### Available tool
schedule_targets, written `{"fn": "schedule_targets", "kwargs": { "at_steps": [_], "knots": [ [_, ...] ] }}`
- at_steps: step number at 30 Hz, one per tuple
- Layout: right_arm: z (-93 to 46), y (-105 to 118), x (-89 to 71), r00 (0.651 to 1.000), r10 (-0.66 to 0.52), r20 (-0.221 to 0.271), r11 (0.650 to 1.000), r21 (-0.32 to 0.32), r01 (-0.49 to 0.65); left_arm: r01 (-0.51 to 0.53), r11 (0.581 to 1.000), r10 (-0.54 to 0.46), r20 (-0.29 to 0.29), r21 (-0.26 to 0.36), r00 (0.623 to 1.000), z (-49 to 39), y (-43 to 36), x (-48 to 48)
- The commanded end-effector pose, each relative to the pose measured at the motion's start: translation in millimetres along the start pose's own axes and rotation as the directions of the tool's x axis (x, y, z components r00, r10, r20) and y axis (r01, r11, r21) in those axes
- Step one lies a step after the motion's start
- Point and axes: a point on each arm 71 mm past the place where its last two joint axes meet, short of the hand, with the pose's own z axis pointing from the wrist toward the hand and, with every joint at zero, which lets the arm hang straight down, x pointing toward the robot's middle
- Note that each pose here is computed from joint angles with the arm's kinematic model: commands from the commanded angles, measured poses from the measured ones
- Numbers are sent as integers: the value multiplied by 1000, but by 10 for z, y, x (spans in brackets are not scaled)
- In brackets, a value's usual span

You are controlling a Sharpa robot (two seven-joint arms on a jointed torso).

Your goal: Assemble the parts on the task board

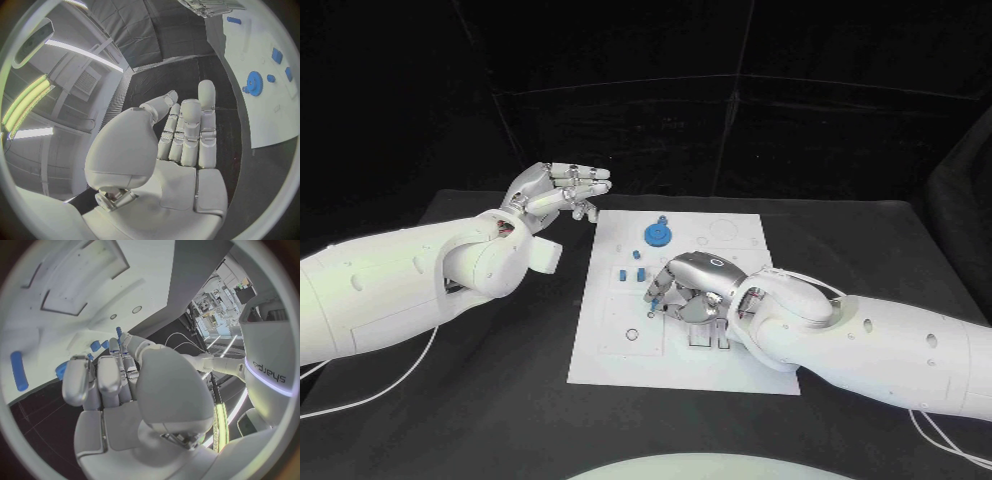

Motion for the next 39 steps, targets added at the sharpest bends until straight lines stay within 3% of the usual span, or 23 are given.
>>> {"fn": "schedule_targets", "kwargs": {
  "at_steps": [1,39],
  "knots": [
    [30,12,44,999,-33,-8,999,-22,33,5,1000,-5,-3,8,1000,6,-18,12],
    [111,38,189,981,-171,-96,985,-23,169,7,1000,-7,-6,-4,1000,14,-6,1]
  ]
}}
